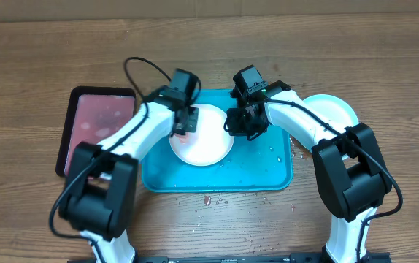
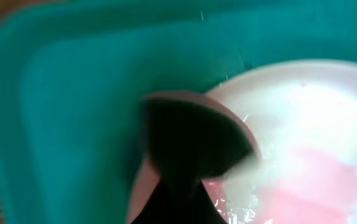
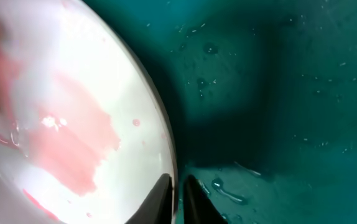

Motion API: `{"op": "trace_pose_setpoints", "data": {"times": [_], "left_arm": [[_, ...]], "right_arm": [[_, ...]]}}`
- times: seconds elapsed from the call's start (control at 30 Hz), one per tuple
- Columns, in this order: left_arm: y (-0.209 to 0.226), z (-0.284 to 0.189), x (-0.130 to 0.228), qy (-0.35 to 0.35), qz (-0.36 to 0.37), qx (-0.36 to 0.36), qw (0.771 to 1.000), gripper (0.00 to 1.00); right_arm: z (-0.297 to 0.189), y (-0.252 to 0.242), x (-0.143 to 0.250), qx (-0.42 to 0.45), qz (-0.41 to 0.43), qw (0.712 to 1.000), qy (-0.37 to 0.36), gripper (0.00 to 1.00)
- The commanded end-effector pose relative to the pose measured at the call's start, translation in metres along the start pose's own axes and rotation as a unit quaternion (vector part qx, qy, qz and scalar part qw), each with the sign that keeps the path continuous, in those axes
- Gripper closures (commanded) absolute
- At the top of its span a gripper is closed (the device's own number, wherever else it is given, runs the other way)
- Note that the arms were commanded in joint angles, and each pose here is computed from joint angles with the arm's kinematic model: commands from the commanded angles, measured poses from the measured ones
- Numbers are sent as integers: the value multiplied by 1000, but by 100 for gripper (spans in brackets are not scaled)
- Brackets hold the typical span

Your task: Clean dirty plates on tray and stack at the side

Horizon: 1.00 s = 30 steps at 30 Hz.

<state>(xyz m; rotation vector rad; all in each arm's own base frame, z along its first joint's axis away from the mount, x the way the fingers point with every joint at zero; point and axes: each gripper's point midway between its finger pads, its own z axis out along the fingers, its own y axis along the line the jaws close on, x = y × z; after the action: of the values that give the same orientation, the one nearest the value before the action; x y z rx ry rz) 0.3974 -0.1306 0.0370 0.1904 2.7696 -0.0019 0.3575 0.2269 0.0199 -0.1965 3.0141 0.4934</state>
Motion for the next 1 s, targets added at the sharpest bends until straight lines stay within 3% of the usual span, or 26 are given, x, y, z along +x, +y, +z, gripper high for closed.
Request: {"op": "trace_pose_setpoints", "data": {"times": [0.0, 0.2, 0.37, 0.47, 0.57, 0.83, 0.97], "left_arm": [[0, -57, -35, -80, -19, 26, 996, 96], [25, -93, -47, -118, -47, 22, 992, 96], [71, -92, -35, -91, -93, -7, 991, 96], [108, -87, -23, -68, -122, -30, 990, 96], [130, -82, -17, -55, -113, -44, 991, 96], [161, -64, 2, -14, -117, -58, 991, 96], [162, -55, 5, -3, -76, -31, 997, 96]], "right_arm": [[3, -3, 1, 6, 0, 1000, 2, 74], [3, -3, 3, 7, 1, 1000, 5, 74], [13, -10, 13, 16, 8, 999, 30, 78], [16, -12, 16, 19, 9, 999, 38, 89], [15, -11, 13, 17, 7, 999, 34, 96], [-16, 1, -13, 22, -3, 1000, -7, 96], [-52, -4, -33, 67, -9, 996, -60, 96]]}}
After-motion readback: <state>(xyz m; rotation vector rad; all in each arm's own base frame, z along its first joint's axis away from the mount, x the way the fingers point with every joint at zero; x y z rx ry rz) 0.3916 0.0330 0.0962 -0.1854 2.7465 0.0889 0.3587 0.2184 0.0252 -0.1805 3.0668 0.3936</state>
